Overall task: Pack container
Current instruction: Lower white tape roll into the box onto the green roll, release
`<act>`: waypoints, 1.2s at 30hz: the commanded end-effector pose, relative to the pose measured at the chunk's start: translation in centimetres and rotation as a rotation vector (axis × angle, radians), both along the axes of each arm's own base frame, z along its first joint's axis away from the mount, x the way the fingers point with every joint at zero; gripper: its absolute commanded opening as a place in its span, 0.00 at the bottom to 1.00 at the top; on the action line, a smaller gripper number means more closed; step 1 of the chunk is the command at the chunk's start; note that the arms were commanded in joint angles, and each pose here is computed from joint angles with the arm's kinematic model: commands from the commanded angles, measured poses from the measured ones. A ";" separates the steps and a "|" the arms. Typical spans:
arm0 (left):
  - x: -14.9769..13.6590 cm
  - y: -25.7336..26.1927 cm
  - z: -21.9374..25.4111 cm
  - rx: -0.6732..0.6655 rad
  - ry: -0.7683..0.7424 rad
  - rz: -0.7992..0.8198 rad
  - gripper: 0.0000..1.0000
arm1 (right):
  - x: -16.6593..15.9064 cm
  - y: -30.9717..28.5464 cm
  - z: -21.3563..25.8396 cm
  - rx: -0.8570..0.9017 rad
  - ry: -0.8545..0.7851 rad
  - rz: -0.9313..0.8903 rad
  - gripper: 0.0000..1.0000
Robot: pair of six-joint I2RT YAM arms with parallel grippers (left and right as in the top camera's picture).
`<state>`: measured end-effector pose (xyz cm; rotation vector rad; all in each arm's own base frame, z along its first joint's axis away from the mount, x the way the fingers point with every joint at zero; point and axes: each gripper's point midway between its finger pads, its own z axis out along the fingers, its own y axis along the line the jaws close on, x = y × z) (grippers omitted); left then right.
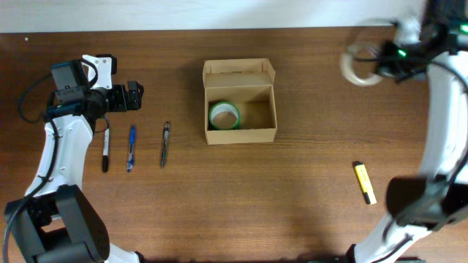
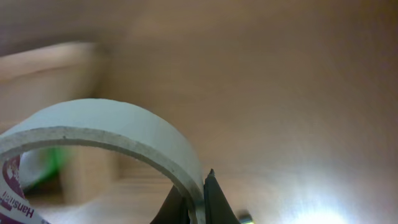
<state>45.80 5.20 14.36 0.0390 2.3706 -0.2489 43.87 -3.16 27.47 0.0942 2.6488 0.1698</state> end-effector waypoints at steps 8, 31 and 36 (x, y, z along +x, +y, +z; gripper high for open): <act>0.3 0.0 0.2 0.002 -0.010 -0.017 0.99 | -4.5 24.4 1.0 -0.275 -0.147 0.988 0.04; 0.3 0.0 0.2 0.002 -0.010 -0.017 0.99 | 2.0 30.9 -17.4 -0.311 0.044 1.094 0.04; 0.3 0.0 0.2 0.002 -0.011 -0.017 0.99 | 3.3 31.3 -17.8 -0.301 0.003 1.072 0.04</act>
